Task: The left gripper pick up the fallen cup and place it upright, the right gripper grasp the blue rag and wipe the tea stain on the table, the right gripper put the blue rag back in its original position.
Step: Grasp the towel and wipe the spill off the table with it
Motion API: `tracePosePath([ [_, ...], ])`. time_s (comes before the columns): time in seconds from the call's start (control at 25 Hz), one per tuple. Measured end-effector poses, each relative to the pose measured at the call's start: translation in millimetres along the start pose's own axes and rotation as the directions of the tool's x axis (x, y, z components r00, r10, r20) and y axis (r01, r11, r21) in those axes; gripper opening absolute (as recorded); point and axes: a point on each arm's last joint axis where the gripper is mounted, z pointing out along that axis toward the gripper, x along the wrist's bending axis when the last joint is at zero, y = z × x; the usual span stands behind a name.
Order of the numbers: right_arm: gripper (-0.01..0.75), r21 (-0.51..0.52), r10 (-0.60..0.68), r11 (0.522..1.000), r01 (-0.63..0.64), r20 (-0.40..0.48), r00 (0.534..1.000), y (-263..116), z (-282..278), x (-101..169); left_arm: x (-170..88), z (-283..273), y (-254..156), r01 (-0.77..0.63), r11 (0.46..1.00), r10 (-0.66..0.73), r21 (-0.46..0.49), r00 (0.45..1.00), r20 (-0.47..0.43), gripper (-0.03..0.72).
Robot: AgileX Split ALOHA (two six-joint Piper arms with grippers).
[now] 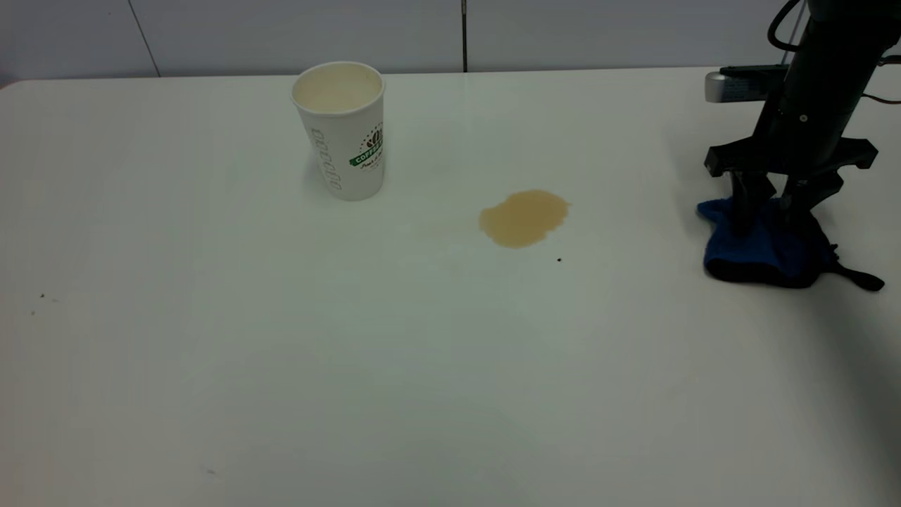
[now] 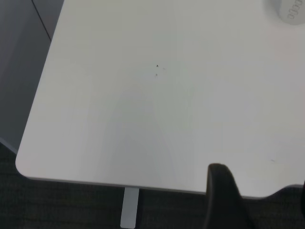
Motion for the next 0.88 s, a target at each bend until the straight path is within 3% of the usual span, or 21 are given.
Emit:
tracePosePath([
  [0.12, 0.169, 0.005, 0.023, 1.000, -0.023, -0.035, 0.999, -0.4, 1.2, 4.8, 0.0, 0.0, 0.0, 0.000, 1.000, 0.000, 0.000, 1.000, 0.000, 0.427],
  [0.2, 0.098, 0.004, 0.019, 1.000, -0.019, -0.069, 0.997, 0.7, 0.4, 14.8, 0.1, 0.0, 0.0, 0.000, 1.000, 0.000, 0.000, 1.000, -0.001, 0.427],
  [0.4, 0.098, 0.003, -0.089, 0.996, 0.090, -0.138, 0.986, 2.1, 1.4, 71.4, 0.1, 0.0, 0.0, 0.000, 1.000, 0.000, 0.000, 1.000, -0.001, 0.427],
  [0.72, 0.098, -0.041, -0.298, 0.955, 0.295, -0.173, 0.939, -13.3, -2.9, 206.6, 0.1, 0.0, 0.0, 0.000, 1.000, 0.000, 0.000, 1.000, -0.001, 0.427],
  [0.88, 0.098, -0.058, -0.347, 0.938, 0.342, -0.161, 0.924, -14.9, 2.7, 243.6, 0.1, 0.0, 0.0, 0.000, 1.000, 0.000, 0.000, 1.000, -0.001, 0.427],
])
